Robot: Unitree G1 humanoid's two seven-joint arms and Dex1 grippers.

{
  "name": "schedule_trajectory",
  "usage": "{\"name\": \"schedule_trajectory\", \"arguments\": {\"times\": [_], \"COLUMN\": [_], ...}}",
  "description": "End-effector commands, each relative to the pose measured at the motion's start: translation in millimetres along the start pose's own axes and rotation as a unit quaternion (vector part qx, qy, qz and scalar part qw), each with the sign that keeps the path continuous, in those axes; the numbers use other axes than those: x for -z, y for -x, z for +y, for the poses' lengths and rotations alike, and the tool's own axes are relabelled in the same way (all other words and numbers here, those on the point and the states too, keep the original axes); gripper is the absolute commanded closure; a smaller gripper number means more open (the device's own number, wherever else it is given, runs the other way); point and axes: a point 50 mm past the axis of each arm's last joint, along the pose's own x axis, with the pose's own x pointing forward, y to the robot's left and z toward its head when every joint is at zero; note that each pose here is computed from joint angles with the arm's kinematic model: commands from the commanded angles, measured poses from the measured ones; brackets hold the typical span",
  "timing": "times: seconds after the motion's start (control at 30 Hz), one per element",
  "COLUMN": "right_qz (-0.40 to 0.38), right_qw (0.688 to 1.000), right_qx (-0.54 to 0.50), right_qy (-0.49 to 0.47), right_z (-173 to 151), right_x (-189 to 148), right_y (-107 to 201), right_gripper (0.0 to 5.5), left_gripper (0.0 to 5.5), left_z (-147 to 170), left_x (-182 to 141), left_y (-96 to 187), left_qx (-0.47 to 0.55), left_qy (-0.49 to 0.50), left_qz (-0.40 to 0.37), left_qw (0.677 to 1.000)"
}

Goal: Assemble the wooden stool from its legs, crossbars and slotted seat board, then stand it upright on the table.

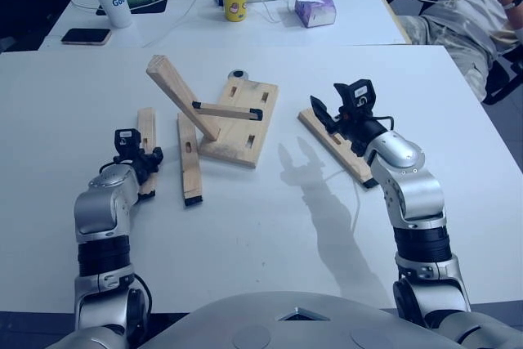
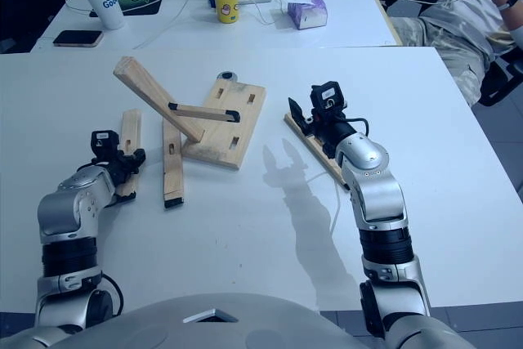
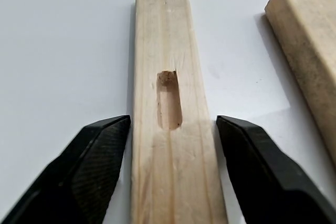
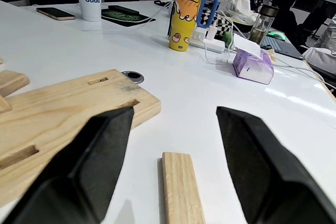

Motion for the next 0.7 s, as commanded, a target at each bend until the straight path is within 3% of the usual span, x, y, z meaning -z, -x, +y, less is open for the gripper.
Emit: {"name": "schedule_trajectory", "arguments": {"times": [0.03, 0.17, 0.33, 0.53, 0.7], "right_qz": [-0.005, -0.005, -0.007, -0.010, -0.030], "right_qw": [1.000, 1.000, 1.000, 1.000, 0.999], "right_qx": [0.001, 0.000, 0.000, 0.006, 0.009], "right_qy": [0.011, 0.011, 0.011, 0.011, 0.008], "right_z": [-0.9, -0.4, 0.0, -1.4, -4.9], "right_x": [-4.4, -4.5, -5.0, -6.3, -14.5], "right_y": [-0.5, -0.8, -1.3, -1.8, -5.5], "right_gripper": [2.58, 2.58, 2.58, 2.58, 2.58], "left_gripper": [2.97, 3.44, 3.44, 3.44, 3.44], "left_z": [-0.9, -0.7, 0.9, -0.2, -1.2], "left_x": [1.8, -0.2, 6.5, -24.4, -71.6], "left_y": [0.7, 1.3, -0.5, -1.3, 11.6], "left_qx": [0.005, 0.009, 0.012, -0.002, 0.006], "left_qy": [-0.018, -0.012, 0.003, 0.007, 0.013], "left_qz": [0.001, 0.003, 0.012, -0.086, -0.247], "left_qw": [1.000, 1.000, 1.000, 0.996, 0.969]}}
